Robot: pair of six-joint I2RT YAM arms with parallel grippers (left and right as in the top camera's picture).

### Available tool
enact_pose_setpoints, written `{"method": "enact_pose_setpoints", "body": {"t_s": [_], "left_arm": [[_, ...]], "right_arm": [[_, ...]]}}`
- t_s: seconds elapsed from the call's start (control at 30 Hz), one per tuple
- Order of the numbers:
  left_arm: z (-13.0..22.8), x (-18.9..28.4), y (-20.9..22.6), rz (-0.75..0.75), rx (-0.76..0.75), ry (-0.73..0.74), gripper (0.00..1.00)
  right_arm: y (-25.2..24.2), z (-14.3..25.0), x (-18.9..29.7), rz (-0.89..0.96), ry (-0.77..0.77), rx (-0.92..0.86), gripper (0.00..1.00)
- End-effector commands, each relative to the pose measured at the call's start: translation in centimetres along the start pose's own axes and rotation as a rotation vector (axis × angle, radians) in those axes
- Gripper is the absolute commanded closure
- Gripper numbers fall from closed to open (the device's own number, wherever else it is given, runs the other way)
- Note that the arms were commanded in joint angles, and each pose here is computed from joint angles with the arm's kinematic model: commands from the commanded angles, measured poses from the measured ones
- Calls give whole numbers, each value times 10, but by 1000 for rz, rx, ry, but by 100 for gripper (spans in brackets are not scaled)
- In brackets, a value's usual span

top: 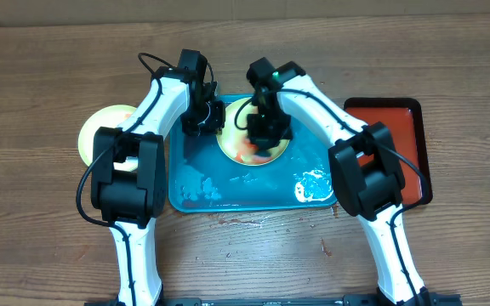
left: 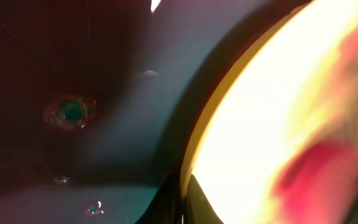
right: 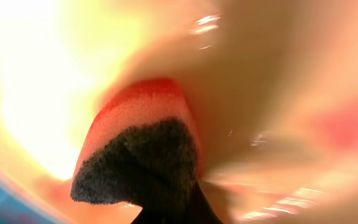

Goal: Clean dirty plates on tray and stack at the side
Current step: 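Scrub the yellow plate with the sponge while the left gripper holds it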

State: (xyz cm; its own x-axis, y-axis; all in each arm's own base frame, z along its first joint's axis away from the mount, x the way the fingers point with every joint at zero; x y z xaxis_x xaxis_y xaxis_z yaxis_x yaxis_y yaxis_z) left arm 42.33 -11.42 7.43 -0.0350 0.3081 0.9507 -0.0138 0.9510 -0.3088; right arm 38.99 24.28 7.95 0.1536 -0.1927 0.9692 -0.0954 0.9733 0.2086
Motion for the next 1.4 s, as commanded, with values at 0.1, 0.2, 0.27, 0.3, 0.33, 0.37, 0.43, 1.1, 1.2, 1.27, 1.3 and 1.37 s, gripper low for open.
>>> {"method": "enact_pose_setpoints", "body": {"t_s": [0.1,0.2,0.27,0.3,0.33,0.37,0.43,1.1,1.2,1.27,1.3,1.37], "left_arm": [[10,-2,4,-18,4,41,96],[11,-2,2,3,-15,51,96],[12,-2,2,7,-16,55,96],[12,-2,2,7,-16,55,96],[12,-2,2,7,-23,55,96],[12,-2,2,7,-26,55,96],[12,-2,1,8,-27,55,96],[12,-2,1,8,-32,57,96],[13,-2,1,8,-31,58,96],[13,-2,1,8,-31,59,96],[13,-2,1,8,-31,59,96],[13,-2,1,7,-31,59,96]], "right_arm": [[-53,-25,10,425,-162,-39,96],[-49,-32,10,426,-209,-28,96],[-41,-39,9,390,-249,-14,96],[-35,-43,7,351,-264,6,96],[-25,-46,4,287,-274,32,96],[-18,-48,3,235,-280,42,96],[-3,-51,-3,121,-280,64,96],[32,-14,-34,-292,48,140,96],[6,-15,-26,-177,47,86,96],[-14,-17,-20,-56,31,46,96],[-22,-17,-18,2,19,33,96],[-39,-19,-13,151,-15,-20,96]]}}
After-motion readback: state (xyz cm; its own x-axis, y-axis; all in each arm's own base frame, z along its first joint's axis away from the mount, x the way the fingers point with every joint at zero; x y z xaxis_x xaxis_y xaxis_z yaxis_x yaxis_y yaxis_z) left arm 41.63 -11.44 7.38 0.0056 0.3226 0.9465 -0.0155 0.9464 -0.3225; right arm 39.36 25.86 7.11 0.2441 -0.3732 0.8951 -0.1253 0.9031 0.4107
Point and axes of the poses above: each gripper's point midway between its finger pads, its own x axis back along the fingers, its own y axis along the line the jaws close on, z = x × y, the point moved 7 cm from there along x, back along the fingers, and after that the axes turned 1 degree about x, right-handed, at the moved point
